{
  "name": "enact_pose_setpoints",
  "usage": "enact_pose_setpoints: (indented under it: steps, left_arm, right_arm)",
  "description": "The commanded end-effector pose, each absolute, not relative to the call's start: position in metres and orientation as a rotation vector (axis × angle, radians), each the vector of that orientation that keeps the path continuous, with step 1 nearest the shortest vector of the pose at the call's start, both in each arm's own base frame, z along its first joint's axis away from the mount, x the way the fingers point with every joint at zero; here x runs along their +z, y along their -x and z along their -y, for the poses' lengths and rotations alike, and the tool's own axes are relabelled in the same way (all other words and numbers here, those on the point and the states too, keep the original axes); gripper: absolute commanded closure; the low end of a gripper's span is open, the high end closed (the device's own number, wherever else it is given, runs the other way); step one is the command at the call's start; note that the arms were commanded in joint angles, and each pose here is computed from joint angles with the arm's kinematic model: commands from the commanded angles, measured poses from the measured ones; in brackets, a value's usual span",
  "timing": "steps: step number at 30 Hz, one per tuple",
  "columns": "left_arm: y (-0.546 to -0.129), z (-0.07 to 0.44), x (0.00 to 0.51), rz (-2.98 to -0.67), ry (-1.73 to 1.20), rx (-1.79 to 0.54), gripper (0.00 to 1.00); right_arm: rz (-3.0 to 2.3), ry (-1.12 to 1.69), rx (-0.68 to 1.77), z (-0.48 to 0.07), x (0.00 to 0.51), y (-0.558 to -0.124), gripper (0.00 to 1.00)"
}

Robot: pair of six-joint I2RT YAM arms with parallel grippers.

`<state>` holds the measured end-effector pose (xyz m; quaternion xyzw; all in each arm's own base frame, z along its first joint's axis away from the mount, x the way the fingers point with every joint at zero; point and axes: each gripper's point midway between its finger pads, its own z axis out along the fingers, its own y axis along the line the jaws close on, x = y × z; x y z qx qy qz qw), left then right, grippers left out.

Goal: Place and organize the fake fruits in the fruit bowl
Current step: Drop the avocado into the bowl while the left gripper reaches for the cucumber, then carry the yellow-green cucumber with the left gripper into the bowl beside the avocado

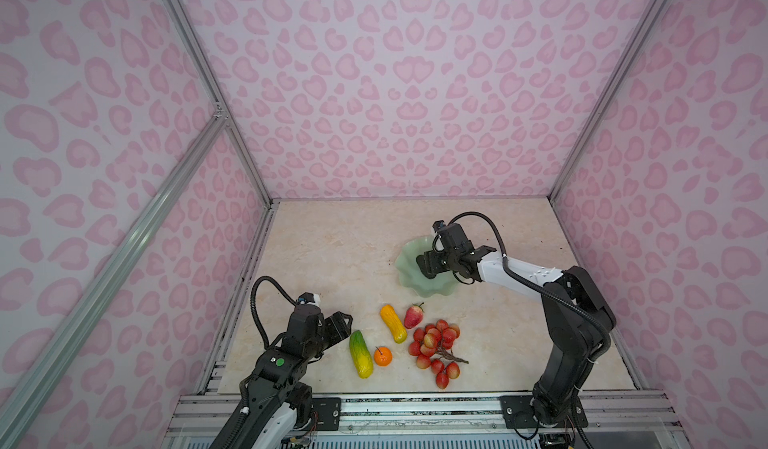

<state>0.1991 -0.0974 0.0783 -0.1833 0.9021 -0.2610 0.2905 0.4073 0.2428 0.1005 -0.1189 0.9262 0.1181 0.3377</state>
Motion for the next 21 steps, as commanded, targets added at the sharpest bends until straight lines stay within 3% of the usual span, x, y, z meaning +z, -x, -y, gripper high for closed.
enact_pose_setpoints:
  steps: [1, 5, 11, 17, 21]
  left_arm:
    - [-0.19, 0.107, 0.069, -2.446, 0.502, -0.726, 0.25]
    - [-0.183, 0.124, 0.061, -2.476, 0.458, -0.758, 0.26]
    - [-0.171, 0.14, 0.045, -2.557, 0.375, -0.728, 0.31]
    - [-0.172, 0.149, 0.042, -2.583, 0.33, -0.707, 0.51]
    - [-0.184, 0.151, 0.065, -2.524, 0.271, -0.689, 0.59]
  right_arm:
    - [-2.336, 0.257, 0.298, -0.234, 0.125, -0.408, 0.23]
    - [-2.274, 0.225, 0.33, -0.226, 0.148, -0.398, 0.16]
    - [-2.247, 0.189, 0.332, -0.211, 0.162, -0.388, 0.15]
    - [-2.252, 0.163, 0.338, -0.202, 0.161, -0.383, 0.15]
    - [-2.258, 0.15, 0.339, -0.198, 0.158, -0.38, 0.16]
